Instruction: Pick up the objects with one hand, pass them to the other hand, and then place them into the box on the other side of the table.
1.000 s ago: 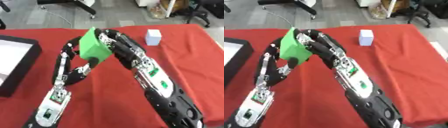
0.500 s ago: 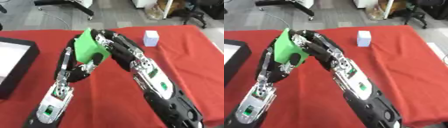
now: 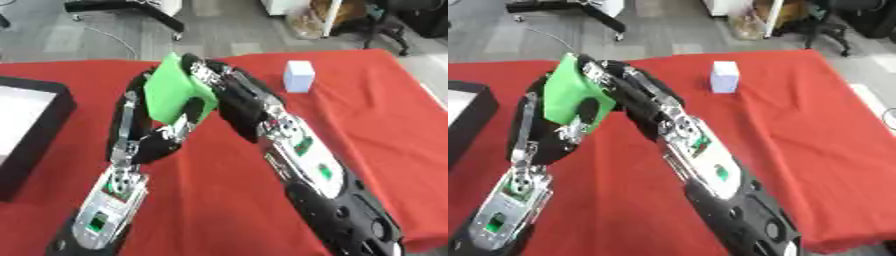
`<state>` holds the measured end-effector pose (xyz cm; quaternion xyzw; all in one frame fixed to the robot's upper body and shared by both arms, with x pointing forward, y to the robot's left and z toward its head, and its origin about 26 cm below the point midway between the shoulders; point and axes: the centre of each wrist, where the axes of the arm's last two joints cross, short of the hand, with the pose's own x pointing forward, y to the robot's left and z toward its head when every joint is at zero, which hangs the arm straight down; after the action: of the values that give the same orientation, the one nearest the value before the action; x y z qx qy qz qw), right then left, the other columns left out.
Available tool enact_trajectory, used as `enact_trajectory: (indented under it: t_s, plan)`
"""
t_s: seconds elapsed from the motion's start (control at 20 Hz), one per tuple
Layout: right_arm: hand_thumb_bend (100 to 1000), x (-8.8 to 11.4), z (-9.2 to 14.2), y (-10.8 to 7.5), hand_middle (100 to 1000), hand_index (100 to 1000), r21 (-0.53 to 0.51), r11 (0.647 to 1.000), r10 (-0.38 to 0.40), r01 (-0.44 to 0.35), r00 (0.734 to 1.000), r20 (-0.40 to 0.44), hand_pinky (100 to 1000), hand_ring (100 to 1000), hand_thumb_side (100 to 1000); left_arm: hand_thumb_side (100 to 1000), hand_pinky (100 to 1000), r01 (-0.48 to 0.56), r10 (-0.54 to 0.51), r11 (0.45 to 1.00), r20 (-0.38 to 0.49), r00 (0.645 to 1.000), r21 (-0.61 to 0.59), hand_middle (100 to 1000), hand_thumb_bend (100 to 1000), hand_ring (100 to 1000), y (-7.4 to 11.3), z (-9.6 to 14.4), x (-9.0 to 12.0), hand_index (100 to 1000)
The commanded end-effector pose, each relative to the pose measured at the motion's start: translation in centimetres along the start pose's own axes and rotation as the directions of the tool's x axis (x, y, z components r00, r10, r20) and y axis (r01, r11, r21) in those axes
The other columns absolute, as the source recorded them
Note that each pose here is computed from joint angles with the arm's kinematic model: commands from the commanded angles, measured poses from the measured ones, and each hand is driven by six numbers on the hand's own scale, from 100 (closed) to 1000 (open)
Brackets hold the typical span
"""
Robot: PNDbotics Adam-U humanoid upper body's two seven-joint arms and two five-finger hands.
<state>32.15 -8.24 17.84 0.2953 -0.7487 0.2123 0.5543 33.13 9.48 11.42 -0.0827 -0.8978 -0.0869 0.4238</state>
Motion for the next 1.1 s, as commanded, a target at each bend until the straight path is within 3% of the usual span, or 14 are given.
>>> enact_trajectory:
  t_s: [0.05,0.1,0.2,0.35,0.5,0.85,1.0,1.1]
  plan:
    - [100,0.3,-0.1,0.2,568,669,0.027,1.000,-0.016,0.015,1.000,0.023,448,543,727,429,647,-0.040,0.038,0.998,0.034,0.999,0.053,518,331,696,0.4,-0.7,1.1,597]
    - [100,0.4,-0.1,0.2,621,712,0.032,0.999,-0.021,0.020,0.999,0.031,510,592,806,429,647,-0.048,0.046,0.997,0.034,0.998,0.056,514,332,693,0.5,-0.7,1.1,592]
    - [100,0.5,0.0,0.2,692,771,0.042,0.999,-0.029,0.027,0.998,0.052,580,653,872,426,646,-0.059,0.058,0.996,0.031,0.998,0.066,511,333,691,0.7,-0.6,1.1,589]
    - [100,0.9,0.1,0.1,795,869,0.056,0.998,-0.042,0.036,0.994,0.097,672,761,923,423,645,-0.061,0.059,0.993,0.019,0.998,0.101,506,333,689,1.3,-0.3,0.8,585]
    - [100,1.3,0.3,-0.1,865,913,0.065,0.997,-0.045,0.037,0.990,0.136,728,824,933,420,645,-0.050,0.048,0.987,0.016,0.999,0.154,504,331,688,2.3,-0.1,0.6,584]
    - [100,2.0,1.0,-1.2,903,935,0.027,0.999,-0.026,0.021,0.981,0.192,741,845,938,411,641,0.029,-0.033,0.955,0.009,0.999,0.294,504,334,689,5.6,0.3,0.5,584]
    - [100,1.8,1.9,-2.5,879,918,-0.033,0.999,0.005,0.002,0.977,0.213,735,821,922,405,632,0.152,-0.145,0.915,-0.046,0.988,0.375,513,359,698,8.8,0.7,0.9,592]
    - [100,1.2,2.7,-3.7,871,913,-0.090,0.996,0.045,-0.026,0.976,0.213,734,814,913,402,629,0.287,-0.267,0.863,-0.107,0.958,0.416,521,376,702,11.6,1.0,1.8,599]
